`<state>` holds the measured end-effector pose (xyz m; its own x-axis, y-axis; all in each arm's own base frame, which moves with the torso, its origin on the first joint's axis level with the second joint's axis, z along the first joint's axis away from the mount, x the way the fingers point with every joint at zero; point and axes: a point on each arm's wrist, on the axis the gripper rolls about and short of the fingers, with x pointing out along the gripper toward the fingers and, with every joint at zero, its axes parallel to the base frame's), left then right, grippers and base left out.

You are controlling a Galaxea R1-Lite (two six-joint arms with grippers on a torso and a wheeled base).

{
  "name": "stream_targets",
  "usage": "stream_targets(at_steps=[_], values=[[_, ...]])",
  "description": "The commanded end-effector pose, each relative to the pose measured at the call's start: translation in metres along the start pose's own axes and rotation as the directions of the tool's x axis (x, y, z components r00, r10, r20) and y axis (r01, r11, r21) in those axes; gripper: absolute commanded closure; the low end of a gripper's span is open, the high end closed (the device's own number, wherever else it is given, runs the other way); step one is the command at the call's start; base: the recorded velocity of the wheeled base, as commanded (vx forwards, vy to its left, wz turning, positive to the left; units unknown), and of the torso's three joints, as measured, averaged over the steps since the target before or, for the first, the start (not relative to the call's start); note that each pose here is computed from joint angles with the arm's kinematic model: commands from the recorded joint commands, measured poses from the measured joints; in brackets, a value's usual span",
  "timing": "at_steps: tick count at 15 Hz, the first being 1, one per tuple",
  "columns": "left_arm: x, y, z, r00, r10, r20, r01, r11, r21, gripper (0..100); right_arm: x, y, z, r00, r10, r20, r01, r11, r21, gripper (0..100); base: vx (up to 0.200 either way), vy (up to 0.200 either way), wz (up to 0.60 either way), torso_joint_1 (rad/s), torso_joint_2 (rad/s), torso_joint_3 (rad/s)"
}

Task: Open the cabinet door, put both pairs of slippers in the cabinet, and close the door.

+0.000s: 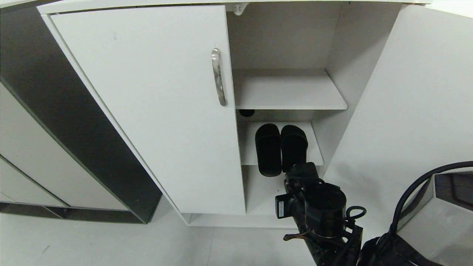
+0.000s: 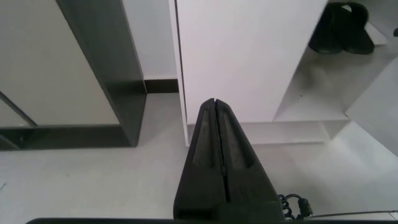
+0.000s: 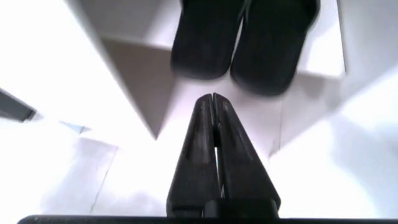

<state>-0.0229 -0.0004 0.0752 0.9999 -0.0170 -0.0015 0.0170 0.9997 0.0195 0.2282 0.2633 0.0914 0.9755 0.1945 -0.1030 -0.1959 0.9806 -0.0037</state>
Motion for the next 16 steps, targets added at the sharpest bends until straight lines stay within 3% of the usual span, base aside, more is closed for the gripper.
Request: stream_targets(at_steps=[1,11,16], values=[[0.0001,0.0,0.0,1.0,0.0,-0.002,0.0,1.0,0.0,100,-0.0002,0.0002,0.0,1.0,0.001,0.0,-0.001,1.0,0.0,100,0.0,0.0,0.0,0.0,0.0,0.0],[0.0001,0.0,0.0,1.0,0.0,-0.002,0.0,1.0,0.0,100,-0.004,-0.0001,0.0017,1.0,0.006,0.006,-0.006,1.0,0.004,100,0.0,0.0,0.0,0.0,0.0,0.0],[0.0001,0.0,0.0,1.0,0.0,-0.002,0.0,1.0,0.0,100,-0.004,-0.0002,0.0009,1.0,0.006,0.003,-0.006,1.0,0.002,100,0.0,0.0,0.0,0.001,0.0,0.169]])
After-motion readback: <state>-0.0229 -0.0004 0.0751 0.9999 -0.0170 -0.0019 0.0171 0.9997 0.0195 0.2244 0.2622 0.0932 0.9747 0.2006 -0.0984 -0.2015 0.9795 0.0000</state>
